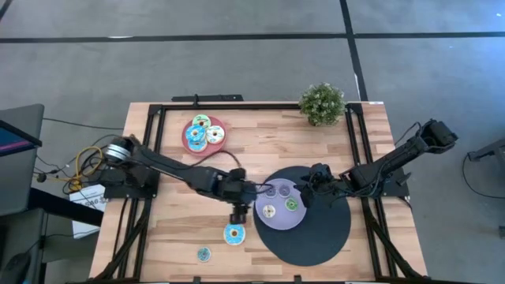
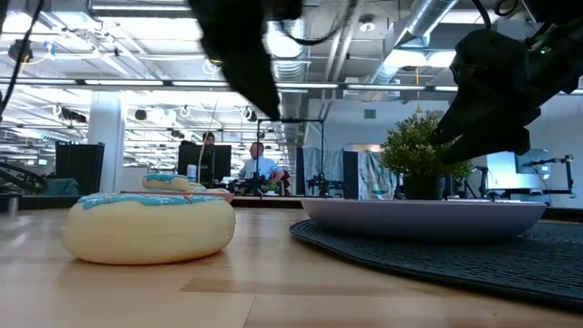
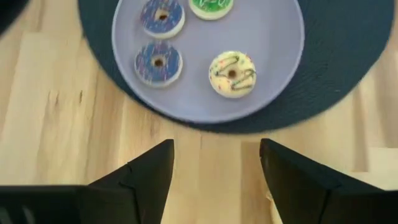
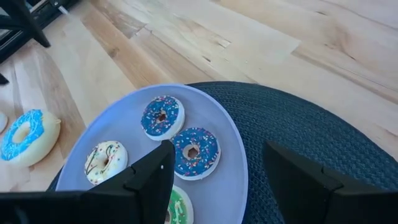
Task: Pick & Place donuts
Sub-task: Put the big blue donut on the pink plate
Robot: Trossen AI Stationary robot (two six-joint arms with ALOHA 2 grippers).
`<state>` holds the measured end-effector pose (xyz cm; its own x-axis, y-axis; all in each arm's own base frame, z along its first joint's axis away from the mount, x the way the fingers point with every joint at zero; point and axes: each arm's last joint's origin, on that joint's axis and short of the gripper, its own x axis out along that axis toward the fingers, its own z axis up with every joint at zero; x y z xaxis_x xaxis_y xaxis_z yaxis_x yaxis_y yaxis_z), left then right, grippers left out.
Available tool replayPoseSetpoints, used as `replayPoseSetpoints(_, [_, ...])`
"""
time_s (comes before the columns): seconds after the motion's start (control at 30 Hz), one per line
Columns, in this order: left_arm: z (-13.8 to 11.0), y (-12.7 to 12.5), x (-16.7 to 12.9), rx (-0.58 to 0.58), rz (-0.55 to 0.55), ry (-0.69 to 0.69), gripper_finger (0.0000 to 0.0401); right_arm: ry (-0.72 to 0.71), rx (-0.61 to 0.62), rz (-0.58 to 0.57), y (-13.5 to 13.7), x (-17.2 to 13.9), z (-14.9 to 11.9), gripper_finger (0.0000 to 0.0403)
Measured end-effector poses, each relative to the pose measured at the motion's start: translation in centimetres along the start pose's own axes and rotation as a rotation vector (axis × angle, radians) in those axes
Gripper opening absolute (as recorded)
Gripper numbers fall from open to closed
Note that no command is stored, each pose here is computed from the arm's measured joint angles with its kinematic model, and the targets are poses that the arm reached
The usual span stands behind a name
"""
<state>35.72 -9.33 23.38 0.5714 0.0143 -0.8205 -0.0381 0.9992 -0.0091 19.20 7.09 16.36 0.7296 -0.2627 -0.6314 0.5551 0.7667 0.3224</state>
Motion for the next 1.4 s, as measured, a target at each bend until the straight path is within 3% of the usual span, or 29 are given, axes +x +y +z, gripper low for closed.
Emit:
replayPoseSetpoints(0.27, [-6.0, -0.3, -4.3, -0.193, 0.006, -0.203, 0.0224, -0.009, 0.011, 0.009, 0.1, 0.0, 0.1, 0.0230])
replayPoseSetpoints(0.5, [-9.0, -1.1, -5.8, -0.210, -0.010, -0.255, 0.0224, -0.014, 0.016, 0.012, 0.2, 0.1, 0.1, 0.0230])
replayPoseSetpoints(0.6, [-9.3, -1.9, -5.6, -0.172, -0.026, -0.253, 0.0224, -0.018, 0.022, 0.010, 0.1, 0.1, 0.3, 0.0230])
replayPoseSetpoints(0.87, [-9.0, -3.6, -3.0, 0.070, -0.039, -0.253, 0.0224, -0.031, 0.046, -0.013, -0.3, 0.5, 0.8, 0.0230])
replayPoseSetpoints(1.23, [-6.3, -5.7, 0.5, 0.145, -0.044, 0.032, 0.0224, -0.035, 0.027, -0.004, -0.2, 0.5, 0.9, 0.0230])
replayPoseSetpoints(1.4, [-5.3, -6.4, 1.3, 0.166, -0.086, 0.086, 0.0224, -0.036, 0.017, -0.001, -0.2, 0.5, 0.9, 0.0230])
